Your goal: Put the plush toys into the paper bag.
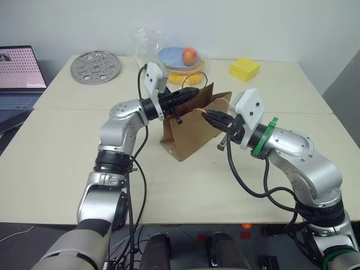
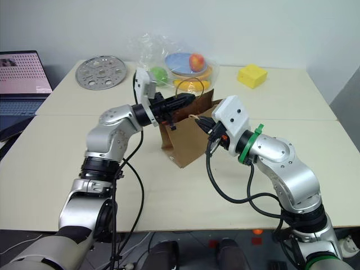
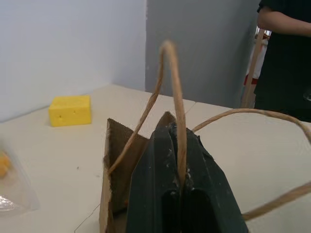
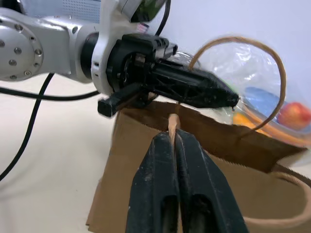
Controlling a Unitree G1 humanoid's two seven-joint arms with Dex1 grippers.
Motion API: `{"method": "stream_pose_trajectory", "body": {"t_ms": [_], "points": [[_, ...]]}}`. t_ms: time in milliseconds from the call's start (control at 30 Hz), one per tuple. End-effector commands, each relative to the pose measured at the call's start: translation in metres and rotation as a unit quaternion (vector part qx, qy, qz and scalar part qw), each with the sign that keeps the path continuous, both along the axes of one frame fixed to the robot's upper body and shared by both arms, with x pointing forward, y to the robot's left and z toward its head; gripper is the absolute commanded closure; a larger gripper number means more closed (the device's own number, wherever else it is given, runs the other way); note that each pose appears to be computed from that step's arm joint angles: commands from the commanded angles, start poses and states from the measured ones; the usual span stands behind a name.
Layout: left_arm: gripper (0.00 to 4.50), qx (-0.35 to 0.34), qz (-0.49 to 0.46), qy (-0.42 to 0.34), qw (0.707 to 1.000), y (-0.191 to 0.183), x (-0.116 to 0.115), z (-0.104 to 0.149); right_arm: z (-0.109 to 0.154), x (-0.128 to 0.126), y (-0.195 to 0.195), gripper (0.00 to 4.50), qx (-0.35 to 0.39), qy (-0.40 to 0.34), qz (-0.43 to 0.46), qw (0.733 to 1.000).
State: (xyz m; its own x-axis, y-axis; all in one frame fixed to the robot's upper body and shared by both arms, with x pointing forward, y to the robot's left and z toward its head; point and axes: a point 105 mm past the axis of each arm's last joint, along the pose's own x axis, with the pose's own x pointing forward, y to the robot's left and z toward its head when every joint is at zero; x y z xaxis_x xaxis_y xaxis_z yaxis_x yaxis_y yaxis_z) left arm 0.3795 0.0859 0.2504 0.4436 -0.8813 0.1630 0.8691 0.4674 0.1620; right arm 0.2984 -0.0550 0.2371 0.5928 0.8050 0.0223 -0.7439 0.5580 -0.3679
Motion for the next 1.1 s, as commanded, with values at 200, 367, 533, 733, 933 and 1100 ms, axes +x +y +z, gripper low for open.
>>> {"method": "stream_pose_trajectory", "body": {"t_ms": [200, 367, 533, 733, 933, 1100], "points": [[1.77, 0.0, 0.037, -0.026, 0.999, 0.033, -0.032, 0.016, 0.03, -0.003, -0.014, 1.35, 0.022, -0.027, 0.026, 0.999], [0.18, 0.048, 0.065, -0.032, 0.996, 0.047, -0.054, 0.006, 0.054, -0.002, -0.016, 0.0, 0.052, -0.029, 0.047, 0.997], [0.02, 0.05, 0.09, -0.011, 0.995, 0.055, -0.068, -0.01, 0.08, -0.007, -0.022, 0.0, 0.102, -0.01, 0.074, 0.992], [0.02, 0.06, 0.124, 0.005, 0.991, 0.052, -0.071, -0.049, 0.062, -0.038, -0.036, 0.0, 0.082, 0.106, 0.128, 0.983], [0.02, 0.036, 0.126, 0.006, 0.991, 0.043, -0.055, -0.062, 0.025, -0.057, -0.032, 0.0, 0.028, 0.159, 0.128, 0.979], [0.02, 0.037, 0.121, 0.004, 0.992, 0.033, -0.043, -0.072, 0.015, -0.054, -0.03, 0.0, 0.017, 0.154, 0.104, 0.982]]}}
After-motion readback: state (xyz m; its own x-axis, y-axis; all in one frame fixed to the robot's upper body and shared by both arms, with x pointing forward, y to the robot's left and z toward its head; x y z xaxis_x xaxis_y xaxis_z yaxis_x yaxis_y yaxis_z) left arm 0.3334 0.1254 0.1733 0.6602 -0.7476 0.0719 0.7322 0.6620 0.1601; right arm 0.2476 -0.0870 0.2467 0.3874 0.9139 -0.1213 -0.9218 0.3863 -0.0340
